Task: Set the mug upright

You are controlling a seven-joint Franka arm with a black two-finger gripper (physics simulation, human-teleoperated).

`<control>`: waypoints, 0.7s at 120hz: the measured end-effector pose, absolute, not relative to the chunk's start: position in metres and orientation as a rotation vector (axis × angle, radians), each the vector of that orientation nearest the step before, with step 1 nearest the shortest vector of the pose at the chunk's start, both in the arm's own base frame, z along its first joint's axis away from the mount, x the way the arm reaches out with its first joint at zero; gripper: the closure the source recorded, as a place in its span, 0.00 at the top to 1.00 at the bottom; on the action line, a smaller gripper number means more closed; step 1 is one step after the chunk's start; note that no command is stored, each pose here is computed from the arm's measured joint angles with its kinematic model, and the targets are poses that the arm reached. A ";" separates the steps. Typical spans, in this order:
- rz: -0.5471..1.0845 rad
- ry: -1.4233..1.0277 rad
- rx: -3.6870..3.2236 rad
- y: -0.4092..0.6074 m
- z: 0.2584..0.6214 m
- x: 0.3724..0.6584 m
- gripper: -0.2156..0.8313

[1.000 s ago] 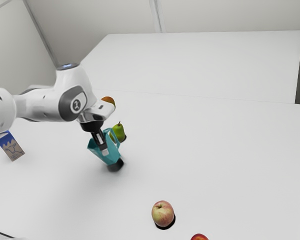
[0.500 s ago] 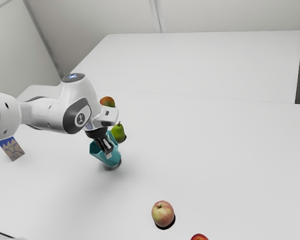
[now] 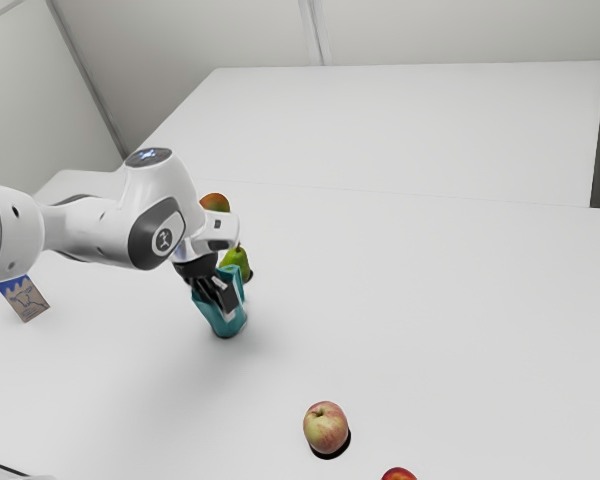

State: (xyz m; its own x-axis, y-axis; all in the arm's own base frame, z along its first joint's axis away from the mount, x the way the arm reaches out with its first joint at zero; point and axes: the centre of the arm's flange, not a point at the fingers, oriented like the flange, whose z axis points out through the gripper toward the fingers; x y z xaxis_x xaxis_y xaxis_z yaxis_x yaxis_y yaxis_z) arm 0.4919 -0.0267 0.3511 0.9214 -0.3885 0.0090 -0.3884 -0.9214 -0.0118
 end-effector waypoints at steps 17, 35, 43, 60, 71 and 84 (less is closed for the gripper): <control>-0.061 0.595 -3.047 -0.030 0.371 0.494 0.66; -0.108 0.570 -3.029 -0.035 0.414 0.505 0.73; -0.119 0.564 -3.037 -0.039 0.439 0.515 0.75; -0.174 0.560 -3.056 -0.047 0.503 0.537 0.77; -0.208 0.535 -3.084 -0.046 0.547 0.548 0.78; -0.213 0.510 -3.132 -0.037 0.594 0.561 0.78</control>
